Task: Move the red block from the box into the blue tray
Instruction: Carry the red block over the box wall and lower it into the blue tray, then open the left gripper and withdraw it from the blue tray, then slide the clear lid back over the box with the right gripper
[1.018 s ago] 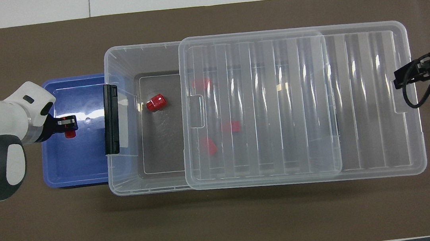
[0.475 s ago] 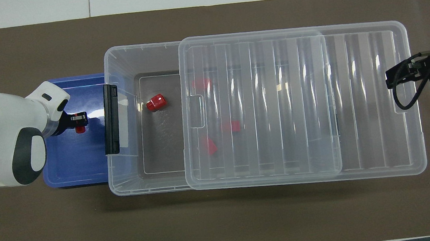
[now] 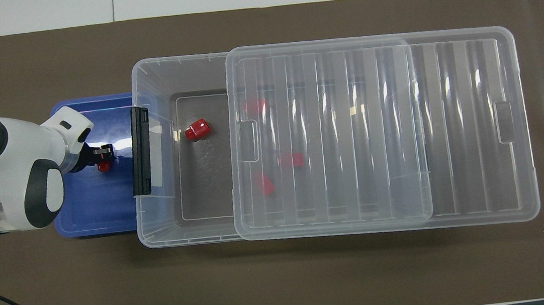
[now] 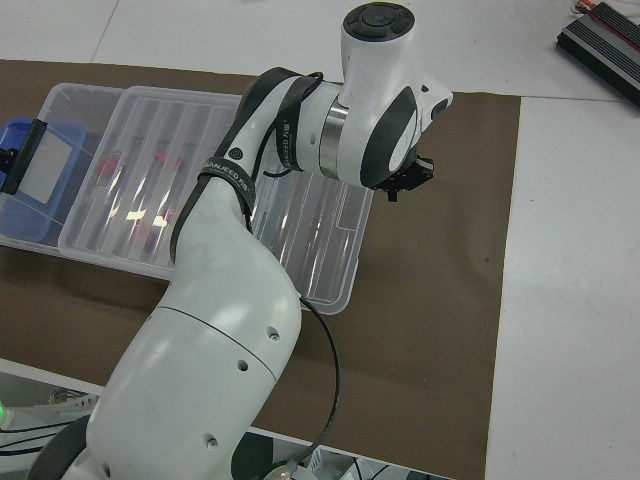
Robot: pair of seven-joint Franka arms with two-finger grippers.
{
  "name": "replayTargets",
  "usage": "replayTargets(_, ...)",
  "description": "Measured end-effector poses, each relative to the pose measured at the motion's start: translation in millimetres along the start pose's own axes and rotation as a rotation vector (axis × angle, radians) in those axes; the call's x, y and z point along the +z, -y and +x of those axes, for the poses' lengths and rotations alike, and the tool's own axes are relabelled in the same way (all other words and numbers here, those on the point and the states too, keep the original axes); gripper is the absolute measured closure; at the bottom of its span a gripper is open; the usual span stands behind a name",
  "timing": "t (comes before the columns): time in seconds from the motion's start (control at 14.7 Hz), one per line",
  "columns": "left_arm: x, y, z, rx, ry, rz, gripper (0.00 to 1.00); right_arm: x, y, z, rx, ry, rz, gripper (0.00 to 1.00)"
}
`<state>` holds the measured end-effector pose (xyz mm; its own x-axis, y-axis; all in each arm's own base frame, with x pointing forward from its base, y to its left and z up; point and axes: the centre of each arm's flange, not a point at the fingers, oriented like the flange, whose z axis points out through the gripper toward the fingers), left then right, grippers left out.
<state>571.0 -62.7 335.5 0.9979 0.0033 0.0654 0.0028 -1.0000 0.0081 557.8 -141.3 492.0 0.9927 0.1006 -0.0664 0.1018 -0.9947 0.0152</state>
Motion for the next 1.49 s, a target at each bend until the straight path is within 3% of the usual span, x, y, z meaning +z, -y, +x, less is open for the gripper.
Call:
replayTargets(0.14,-26.9,-6.8,4.6,0.01,-0.009,-0.001,0.0,12.6,-6.3,-3.7,-0.002,0.005,0.002,0.99)
replayTargets(0.88,-243.2,-4.6,16.6,0.002,0.003,0.007,0.0,22.4,34.5,7.4,0.026,0.014,0.004,0.99)
replayTargets(1.15,-270.5,8.2,11.6,-0.02,0.044,0.013,0.0,24.2,46.0,8.6,0.057,0.019,0.006,0.99)
replayTargets(1.49,-283.6,21.0,9.2,-0.04,0.044,0.014,0.0,33.1,66.3,12.1,0.068,0.003,0.003,0.99)
